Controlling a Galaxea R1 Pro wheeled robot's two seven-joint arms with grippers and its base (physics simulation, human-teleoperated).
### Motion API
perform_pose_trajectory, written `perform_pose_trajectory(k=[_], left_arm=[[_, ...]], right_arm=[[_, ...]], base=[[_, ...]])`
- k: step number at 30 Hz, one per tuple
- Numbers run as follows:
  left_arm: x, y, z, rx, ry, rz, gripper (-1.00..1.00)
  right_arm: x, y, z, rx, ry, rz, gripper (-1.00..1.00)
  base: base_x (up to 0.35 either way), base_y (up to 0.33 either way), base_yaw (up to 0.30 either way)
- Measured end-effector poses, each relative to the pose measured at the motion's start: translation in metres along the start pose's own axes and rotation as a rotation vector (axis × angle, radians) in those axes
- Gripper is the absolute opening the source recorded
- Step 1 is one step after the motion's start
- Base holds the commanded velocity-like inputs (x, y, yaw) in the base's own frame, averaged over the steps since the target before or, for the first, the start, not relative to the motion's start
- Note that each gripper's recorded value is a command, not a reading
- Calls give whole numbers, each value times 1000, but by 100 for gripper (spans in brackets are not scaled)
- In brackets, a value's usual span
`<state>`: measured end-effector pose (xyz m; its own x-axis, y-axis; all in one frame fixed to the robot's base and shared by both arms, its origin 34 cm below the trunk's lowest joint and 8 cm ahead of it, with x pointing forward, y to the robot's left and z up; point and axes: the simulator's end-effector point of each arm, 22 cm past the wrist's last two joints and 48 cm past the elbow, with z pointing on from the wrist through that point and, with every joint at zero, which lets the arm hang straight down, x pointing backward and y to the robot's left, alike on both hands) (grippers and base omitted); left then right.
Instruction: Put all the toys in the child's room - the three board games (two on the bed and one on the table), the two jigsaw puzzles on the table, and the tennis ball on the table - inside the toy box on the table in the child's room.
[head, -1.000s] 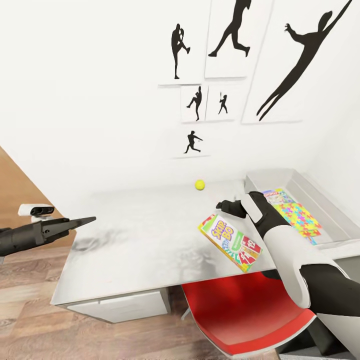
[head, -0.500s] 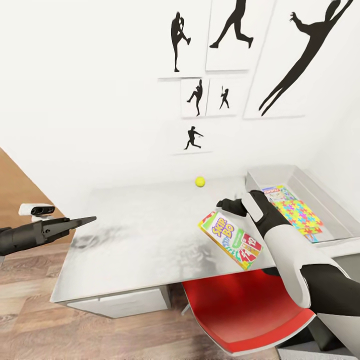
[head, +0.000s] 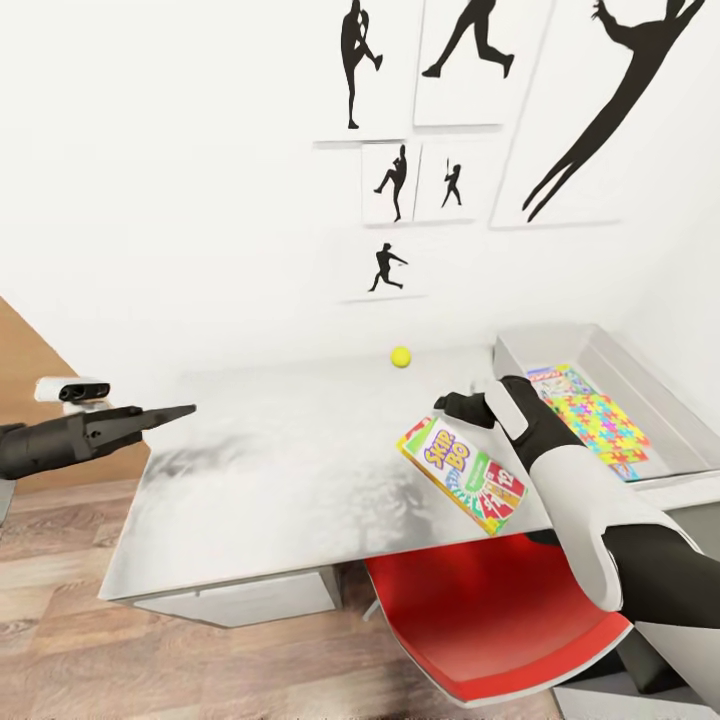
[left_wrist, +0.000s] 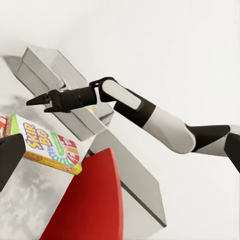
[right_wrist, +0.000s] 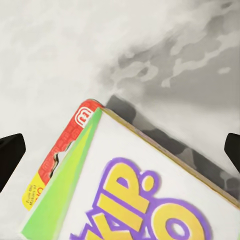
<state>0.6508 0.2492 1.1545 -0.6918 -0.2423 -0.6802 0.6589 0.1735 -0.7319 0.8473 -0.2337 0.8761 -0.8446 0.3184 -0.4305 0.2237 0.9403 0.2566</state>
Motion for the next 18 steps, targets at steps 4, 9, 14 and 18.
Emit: perform_pose_trajectory(k=[4, 9, 14, 18], left_arm=[[2, 1, 8, 11, 22, -3, 100], [4, 4, 13, 18, 33, -8, 100], [6, 8, 14, 19, 37, -15, 100], [8, 11, 14, 18, 38, -22, 100]], right_arm=[[2, -2, 4, 3, 5, 1, 100], [6, -3, 8, 5, 14, 1, 100], [10, -5, 13, 7, 22, 2, 100], [13, -6, 17, 9, 28, 2, 100]], base=[[0, 0, 0], [0, 0, 0], [0, 0, 0], [0, 0, 0]])
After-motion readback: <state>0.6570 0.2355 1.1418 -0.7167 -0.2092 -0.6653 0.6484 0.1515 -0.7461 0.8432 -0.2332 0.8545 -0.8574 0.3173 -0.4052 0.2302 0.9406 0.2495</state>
